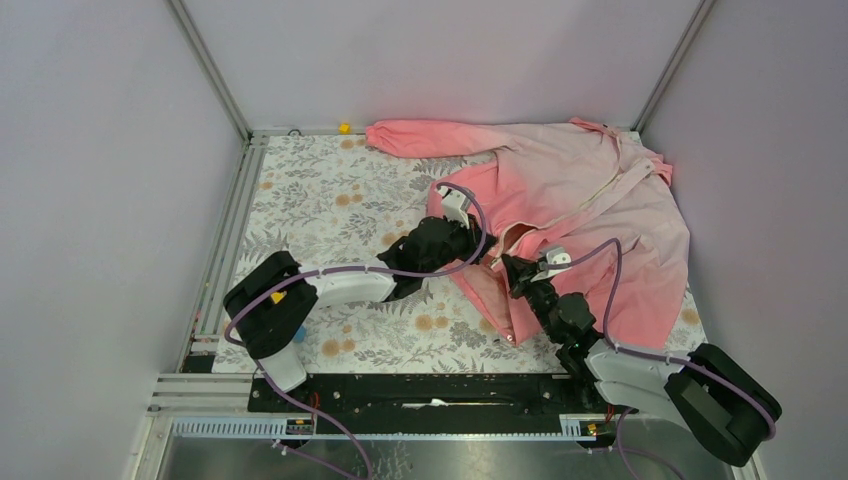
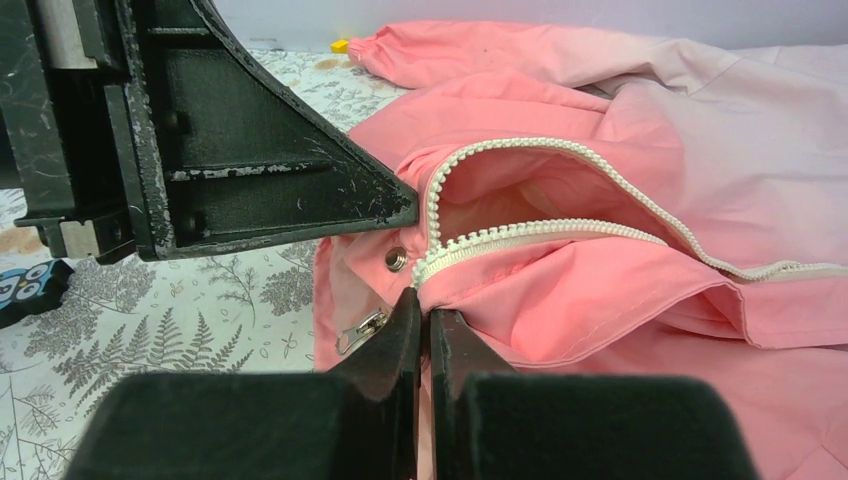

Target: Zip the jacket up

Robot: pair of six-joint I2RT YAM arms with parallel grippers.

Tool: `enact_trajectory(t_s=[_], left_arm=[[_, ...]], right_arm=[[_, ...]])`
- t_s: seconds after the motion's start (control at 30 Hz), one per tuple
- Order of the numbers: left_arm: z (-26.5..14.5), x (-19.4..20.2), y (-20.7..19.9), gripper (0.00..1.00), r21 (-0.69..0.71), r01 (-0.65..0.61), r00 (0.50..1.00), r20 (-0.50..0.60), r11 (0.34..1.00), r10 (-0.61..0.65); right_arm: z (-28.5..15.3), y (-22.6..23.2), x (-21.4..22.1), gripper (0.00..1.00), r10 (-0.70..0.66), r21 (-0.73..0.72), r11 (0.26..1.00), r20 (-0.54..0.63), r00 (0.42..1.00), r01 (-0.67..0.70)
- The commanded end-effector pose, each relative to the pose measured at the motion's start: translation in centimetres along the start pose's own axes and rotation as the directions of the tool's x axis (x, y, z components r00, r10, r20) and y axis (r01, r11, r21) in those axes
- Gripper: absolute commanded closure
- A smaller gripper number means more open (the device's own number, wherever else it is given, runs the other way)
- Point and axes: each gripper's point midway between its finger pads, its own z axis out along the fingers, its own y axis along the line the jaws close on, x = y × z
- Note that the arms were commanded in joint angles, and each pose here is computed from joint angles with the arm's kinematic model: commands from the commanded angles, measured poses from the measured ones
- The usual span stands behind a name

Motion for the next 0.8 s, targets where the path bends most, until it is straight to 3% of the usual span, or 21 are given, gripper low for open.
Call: enact_trajectory(t_s=[0.0,0.77], left_arm=[[-0.90,-3.66,-2.07,1.00,0.056,-0.018,0.996,0.087,0.998,0.013],[-1.05,-3.44,-1.61,1.00,0.053,-0.012,0.997,0.079,0.999,0.008]], right_arm=[[-2.16,-1.46,2.12,1.00,-0.027,0.026,0.999,-0.024,0.999,0.028],[-2.19,-1.96,1.94,1.00,-0.023,0.055,0.998,-0.012,1.000,0.024]])
